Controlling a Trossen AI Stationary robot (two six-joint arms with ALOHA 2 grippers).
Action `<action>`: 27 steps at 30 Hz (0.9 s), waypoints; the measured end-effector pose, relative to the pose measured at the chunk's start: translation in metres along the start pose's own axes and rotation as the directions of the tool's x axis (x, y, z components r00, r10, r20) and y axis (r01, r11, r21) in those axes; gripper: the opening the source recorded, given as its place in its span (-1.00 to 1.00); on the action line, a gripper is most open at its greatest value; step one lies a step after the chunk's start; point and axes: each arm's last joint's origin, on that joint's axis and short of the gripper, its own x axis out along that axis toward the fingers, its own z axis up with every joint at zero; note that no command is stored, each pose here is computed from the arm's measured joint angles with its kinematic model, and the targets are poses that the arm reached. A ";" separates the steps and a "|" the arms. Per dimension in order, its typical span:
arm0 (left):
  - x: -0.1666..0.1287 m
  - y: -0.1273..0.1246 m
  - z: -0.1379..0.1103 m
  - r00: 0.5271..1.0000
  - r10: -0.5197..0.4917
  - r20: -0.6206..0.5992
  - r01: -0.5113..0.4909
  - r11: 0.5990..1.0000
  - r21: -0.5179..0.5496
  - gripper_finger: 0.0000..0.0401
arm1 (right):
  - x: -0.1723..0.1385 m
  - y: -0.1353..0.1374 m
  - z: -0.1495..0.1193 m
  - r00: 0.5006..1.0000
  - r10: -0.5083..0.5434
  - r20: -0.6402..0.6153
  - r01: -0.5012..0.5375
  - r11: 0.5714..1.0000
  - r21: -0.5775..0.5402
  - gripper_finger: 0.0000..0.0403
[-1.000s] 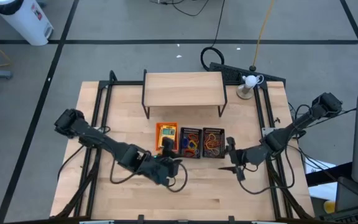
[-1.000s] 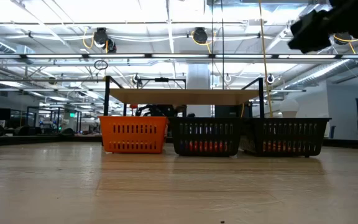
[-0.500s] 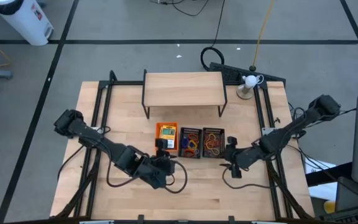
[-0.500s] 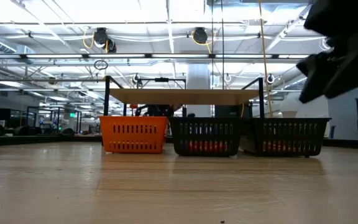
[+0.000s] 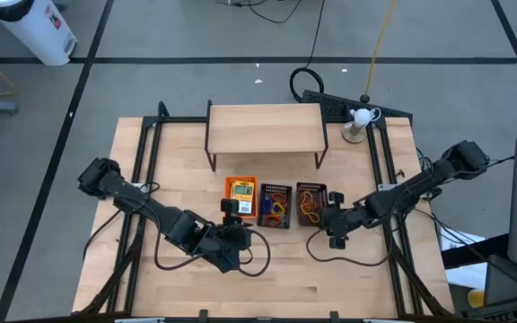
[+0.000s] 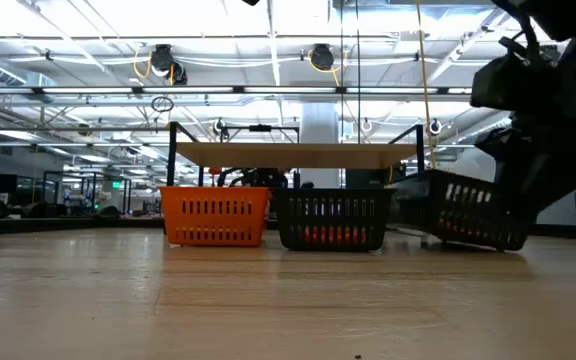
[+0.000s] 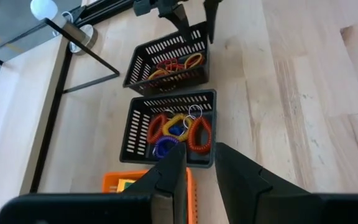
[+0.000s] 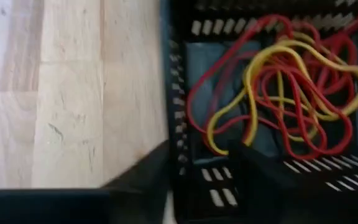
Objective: Pick & Place Office Desk Supplies
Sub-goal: Put the right black bin on the shelf
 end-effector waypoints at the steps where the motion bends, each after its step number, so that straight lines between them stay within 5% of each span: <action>1: 0.000 0.000 0.000 1.000 0.000 0.000 0.000 1.000 -0.007 -0.56 | -0.001 -0.001 0.001 1.000 0.000 0.007 0.000 1.000 0.005 -0.32; 5: 0.001 0.002 0.000 1.000 0.003 0.000 -0.003 0.999 -0.042 -0.56 | -0.007 -0.003 0.007 0.999 0.008 0.038 -0.006 0.999 -0.053 -0.91; 14: 0.004 0.006 0.001 1.000 0.012 -0.004 -0.013 0.988 -0.154 -0.56 | -0.052 0.005 0.046 0.996 0.009 0.090 0.002 0.991 -0.131 -0.98; 27: 0.005 0.007 0.001 1.000 0.015 -0.008 -0.016 0.978 -0.208 -0.56 | -0.145 0.004 0.098 0.979 -0.152 0.136 0.181 0.955 -0.233 -0.99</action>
